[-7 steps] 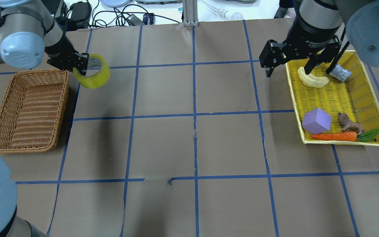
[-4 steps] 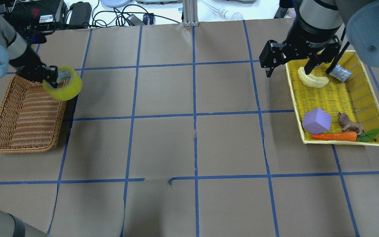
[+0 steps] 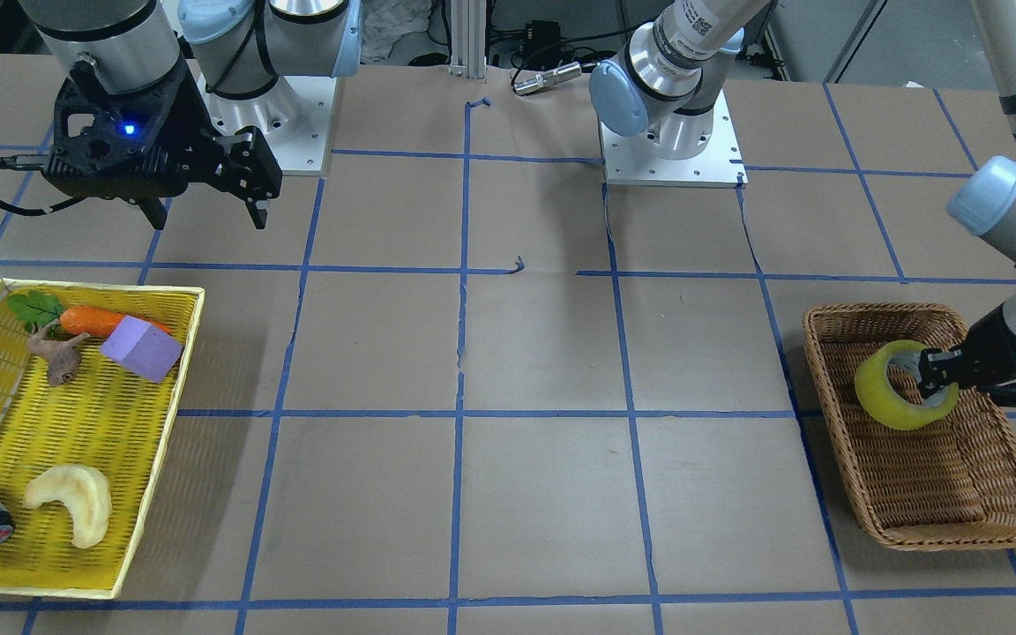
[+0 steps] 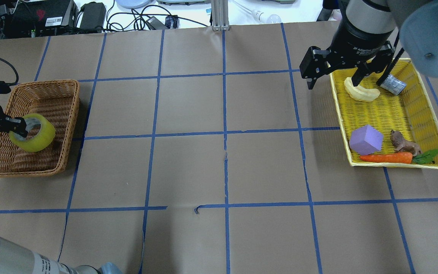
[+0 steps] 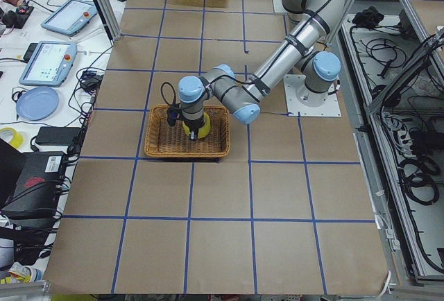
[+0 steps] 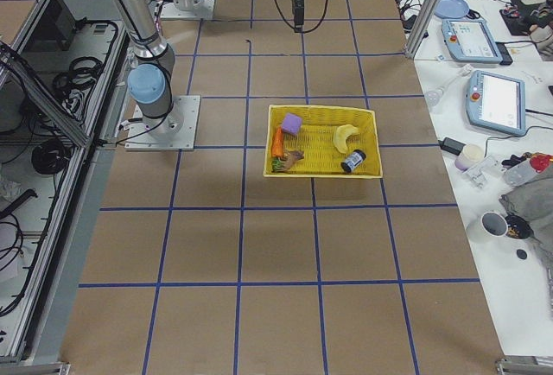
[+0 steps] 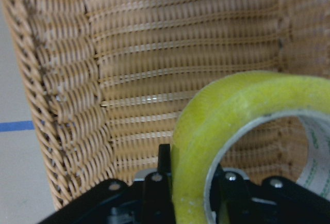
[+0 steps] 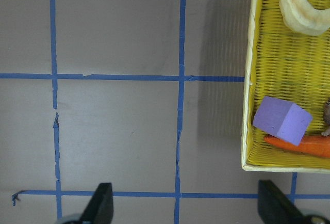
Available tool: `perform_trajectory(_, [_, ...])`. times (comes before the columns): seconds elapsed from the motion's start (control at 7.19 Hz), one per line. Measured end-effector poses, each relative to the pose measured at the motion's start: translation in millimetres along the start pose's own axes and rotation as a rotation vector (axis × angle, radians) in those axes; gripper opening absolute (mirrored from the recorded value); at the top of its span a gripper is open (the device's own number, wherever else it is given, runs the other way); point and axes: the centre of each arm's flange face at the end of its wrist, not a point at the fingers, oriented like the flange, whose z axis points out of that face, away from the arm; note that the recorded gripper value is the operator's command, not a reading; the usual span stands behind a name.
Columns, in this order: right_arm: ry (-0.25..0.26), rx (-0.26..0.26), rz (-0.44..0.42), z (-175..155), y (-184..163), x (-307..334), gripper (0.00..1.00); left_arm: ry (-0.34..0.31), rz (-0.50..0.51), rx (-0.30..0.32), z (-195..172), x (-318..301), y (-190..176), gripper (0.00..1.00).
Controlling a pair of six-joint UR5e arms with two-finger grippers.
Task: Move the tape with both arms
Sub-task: 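Release the tape roll and raise the left gripper out of the basket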
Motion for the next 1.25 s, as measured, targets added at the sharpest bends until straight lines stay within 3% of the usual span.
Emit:
perform_trajectory(0.14, [0.0, 0.001, 0.0, -0.2, 0.1, 0.0, 1.0, -0.017, -0.003, 0.022, 13.1, -0.1, 2.6, 0.97])
perform_trajectory(0.42, [0.0, 0.001, 0.0, -0.3, -0.1, -0.1, 1.0, -0.059, -0.001, 0.078, 12.1, -1.8, -0.8, 1.0])
perform_trajectory(0.83, [0.0, 0.0, 0.0, 0.1, -0.2, 0.0, 1.0, -0.118, -0.008, 0.146, -42.9, 8.4, -25.0, 1.0])
perform_trajectory(1.25, [0.0, -0.001, 0.0, 0.2, 0.0, 0.0, 1.0, -0.039, -0.108, 0.105, -97.4, 110.5, -49.3, 1.0])
